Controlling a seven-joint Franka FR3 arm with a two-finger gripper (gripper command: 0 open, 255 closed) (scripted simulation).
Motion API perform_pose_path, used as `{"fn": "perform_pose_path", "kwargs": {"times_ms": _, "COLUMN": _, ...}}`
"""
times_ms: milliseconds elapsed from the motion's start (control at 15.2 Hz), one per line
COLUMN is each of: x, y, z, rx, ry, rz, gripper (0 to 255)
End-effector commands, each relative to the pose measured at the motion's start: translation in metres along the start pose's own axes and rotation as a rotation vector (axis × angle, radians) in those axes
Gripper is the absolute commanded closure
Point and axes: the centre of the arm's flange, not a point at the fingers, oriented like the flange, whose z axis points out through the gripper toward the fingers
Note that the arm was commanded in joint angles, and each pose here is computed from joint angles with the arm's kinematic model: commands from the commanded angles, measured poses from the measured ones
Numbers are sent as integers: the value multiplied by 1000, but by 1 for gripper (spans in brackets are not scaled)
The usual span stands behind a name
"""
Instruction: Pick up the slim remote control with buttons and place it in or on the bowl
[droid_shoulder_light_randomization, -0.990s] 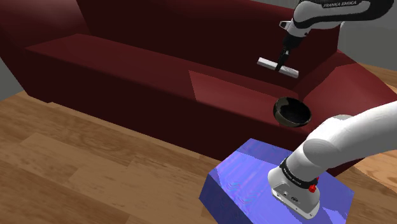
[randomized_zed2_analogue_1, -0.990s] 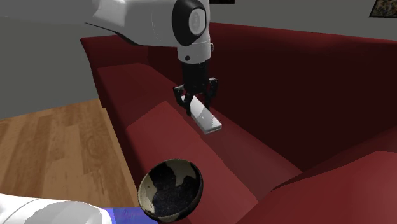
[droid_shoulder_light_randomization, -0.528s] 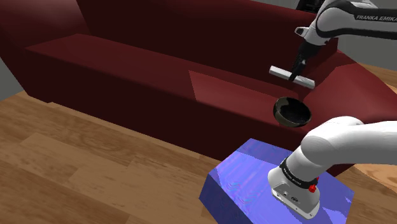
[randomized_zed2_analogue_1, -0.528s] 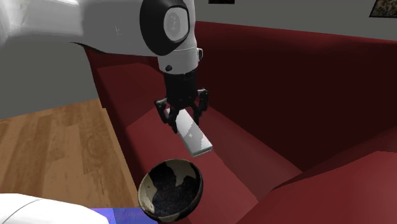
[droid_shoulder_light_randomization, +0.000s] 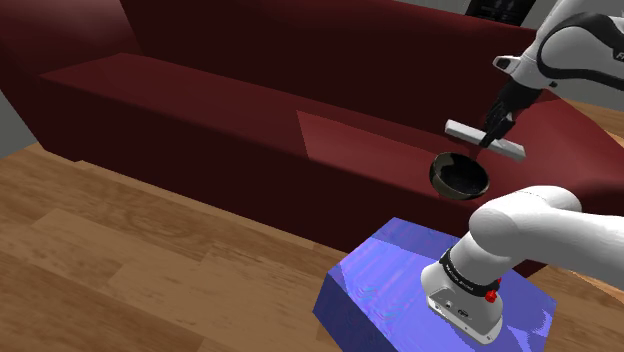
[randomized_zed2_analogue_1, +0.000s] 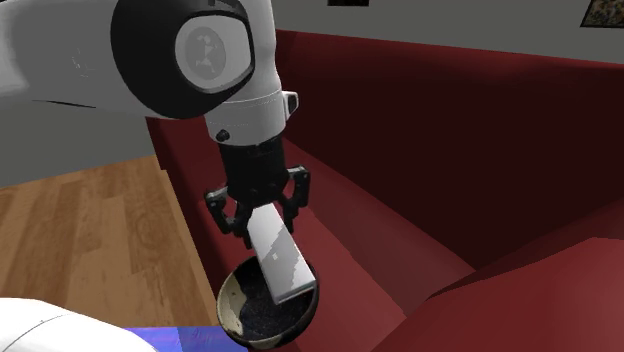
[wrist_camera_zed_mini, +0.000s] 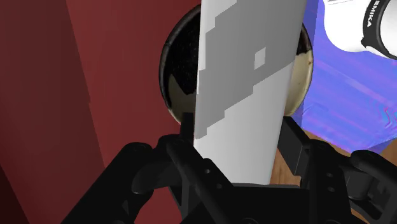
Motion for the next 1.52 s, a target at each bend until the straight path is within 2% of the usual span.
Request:
{"fn": "perform_pose_path", "kwargs": {"times_ms": 0, "x": -3, "y": -5, "z": 8, "rx": 0, "ry": -1, "rz": 0, "gripper": 255}}
{"fn": "perform_pose_path", "kwargs": {"times_ms": 792, "x": -4, "y": -10, "z": 73, "rx": 0, "ry": -1, "rz": 0, "gripper": 255}}
{"fn": "perform_pose_path", "kwargs": {"times_ms": 1320, "x": -4, "y": -10, "z": 73, "rx": 0, "ry": -1, "rz": 0, "gripper": 255}}
{"fn": "perform_pose_path", "kwargs": {"times_ms": 1386, "x": -4, "y": -10, "z": 73, "rx": 0, "ry": -1, "rz": 0, "gripper": 0}}
{"fn": "perform_pose_path", "kwargs": {"times_ms": 1452, "x": -4, "y": -10, "z": 73, "rx": 0, "ry": -1, "rz": 0, "gripper": 0}}
